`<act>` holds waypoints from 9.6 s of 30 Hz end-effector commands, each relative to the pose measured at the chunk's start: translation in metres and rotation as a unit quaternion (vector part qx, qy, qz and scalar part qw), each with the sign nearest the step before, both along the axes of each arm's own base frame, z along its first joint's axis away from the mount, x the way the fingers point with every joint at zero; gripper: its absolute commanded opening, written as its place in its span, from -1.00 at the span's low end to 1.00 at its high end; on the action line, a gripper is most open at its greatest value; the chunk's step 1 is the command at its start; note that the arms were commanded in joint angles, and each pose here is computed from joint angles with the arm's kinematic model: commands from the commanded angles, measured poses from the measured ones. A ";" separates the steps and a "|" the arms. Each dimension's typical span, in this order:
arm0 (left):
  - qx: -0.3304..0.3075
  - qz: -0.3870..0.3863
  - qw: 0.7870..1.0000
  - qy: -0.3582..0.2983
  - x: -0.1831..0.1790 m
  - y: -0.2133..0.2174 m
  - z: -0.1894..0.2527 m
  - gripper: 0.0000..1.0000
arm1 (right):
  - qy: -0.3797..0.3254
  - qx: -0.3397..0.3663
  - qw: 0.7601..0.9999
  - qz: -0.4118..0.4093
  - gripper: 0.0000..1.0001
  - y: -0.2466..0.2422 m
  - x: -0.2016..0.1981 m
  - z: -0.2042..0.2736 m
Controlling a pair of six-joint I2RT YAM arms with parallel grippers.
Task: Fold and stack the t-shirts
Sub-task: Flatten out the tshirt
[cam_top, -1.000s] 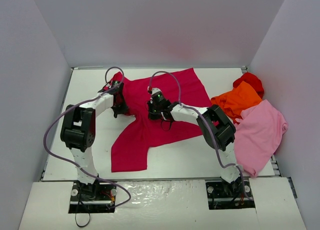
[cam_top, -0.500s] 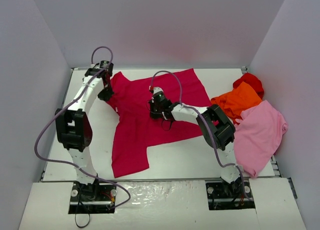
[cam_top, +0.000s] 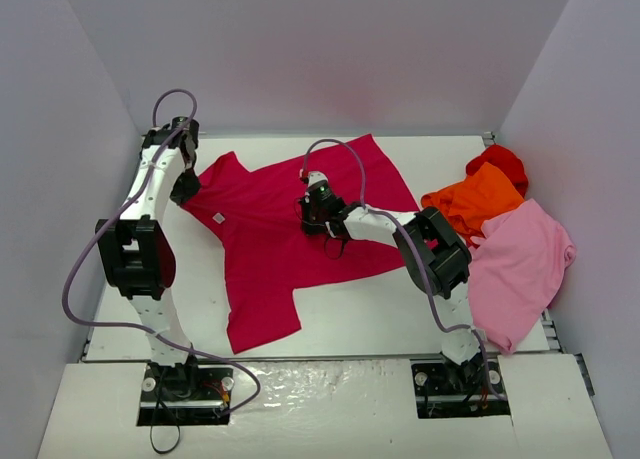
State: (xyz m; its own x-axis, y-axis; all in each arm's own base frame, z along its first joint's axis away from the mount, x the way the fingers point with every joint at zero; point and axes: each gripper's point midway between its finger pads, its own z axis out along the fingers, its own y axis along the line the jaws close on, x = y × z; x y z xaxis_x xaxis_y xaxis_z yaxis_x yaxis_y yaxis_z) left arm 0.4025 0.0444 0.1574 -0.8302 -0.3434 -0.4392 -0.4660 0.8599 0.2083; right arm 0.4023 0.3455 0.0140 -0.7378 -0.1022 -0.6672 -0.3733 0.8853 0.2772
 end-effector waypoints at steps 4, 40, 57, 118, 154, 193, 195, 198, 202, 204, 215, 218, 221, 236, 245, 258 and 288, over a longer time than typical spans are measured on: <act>0.050 0.014 0.999 -0.006 -0.006 0.020 0.018 -0.80 | 0.024 -0.063 0.998 -0.020 -1.00 -0.034 -0.004 -0.031; -0.105 -0.022 0.979 -0.173 -0.119 -0.056 0.082 0.38 | 0.044 0.005 0.974 0.224 0.16 0.139 -0.257 0.062; -0.095 -0.031 0.980 -0.172 -0.130 -0.050 0.079 0.39 | 0.022 0.030 0.971 0.235 0.03 0.178 -0.246 0.074; -0.137 -0.063 0.988 -0.011 -0.106 -0.125 -0.103 0.37 | -0.065 -0.073 0.994 -0.047 -1.00 -0.007 -0.061 0.089; -0.081 -0.090 0.991 -0.047 -0.048 -0.156 -0.111 0.20 | -0.019 -0.094 0.992 -0.087 -1.00 -0.047 -0.057 0.045; -0.010 -0.101 0.988 -0.116 -0.062 -0.095 0.050 -1.00 | 0.053 0.038 0.991 0.115 -1.00 0.089 -0.211 0.090; -0.011 -0.102 0.988 -0.117 -0.061 -0.096 0.049 -1.00 | 0.056 0.037 0.990 0.122 -1.00 0.096 -0.224 0.089; -0.012 -0.104 0.987 -0.118 -0.059 -0.097 0.047 -1.00 | 0.059 0.047 0.988 0.133 -1.00 0.104 -0.244 0.094; -0.021 -0.107 0.987 -0.119 -0.054 -0.100 0.041 -1.00 | 0.050 0.075 0.983 0.159 -1.00 0.124 -0.260 0.118; -0.024 -0.108 0.987 -0.119 -0.053 -0.101 0.039 -1.00 | 0.025 0.096 0.980 0.173 -1.00 0.139 -0.260 0.145; -0.031 -0.101 0.986 -0.129 -0.055 -0.094 0.040 -1.00 | -0.031 0.122 0.968 0.218 0.21 0.169 -0.259 0.186; -0.034 -0.102 0.986 -0.126 -0.054 -0.095 0.037 -1.00 | -0.059 0.111 0.974 0.186 0.38 0.149 -0.248 0.192; -0.039 -0.103 0.987 -0.120 -0.051 -0.096 0.033 -1.00 | -0.060 0.089 0.980 0.169 0.41 0.129 -0.244 0.179; -0.031 -0.099 0.990 -0.100 -0.050 -0.093 0.023 -1.00 | -0.052 0.047 0.990 0.124 -1.00 0.083 -0.207 0.152; -0.031 -0.098 0.991 -0.084 -0.053 -0.094 0.008 -1.00 | -0.026 0.037 0.985 0.167 -1.00 0.134 -0.226 0.100; -0.022 -0.092 0.993 -0.069 -0.056 -0.087 -0.006 -1.00 | -0.010 0.007 0.981 0.195 -1.00 0.149 -0.226 0.045; -0.025 -0.076 0.995 -0.063 -0.054 -0.077 -0.012 -0.79 | 0.135 -0.046 0.961 0.237 -1.00 0.061 -0.360 0.014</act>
State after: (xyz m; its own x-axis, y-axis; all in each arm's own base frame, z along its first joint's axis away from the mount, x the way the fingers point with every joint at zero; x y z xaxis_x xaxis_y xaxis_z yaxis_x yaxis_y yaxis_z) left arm 0.3387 -0.0382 0.1343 -0.8383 -0.2356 -0.4917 -0.3324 0.9357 0.1184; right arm 0.0622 0.4318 0.0147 -0.6980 -0.5167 -0.4958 -0.7004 0.6367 0.3225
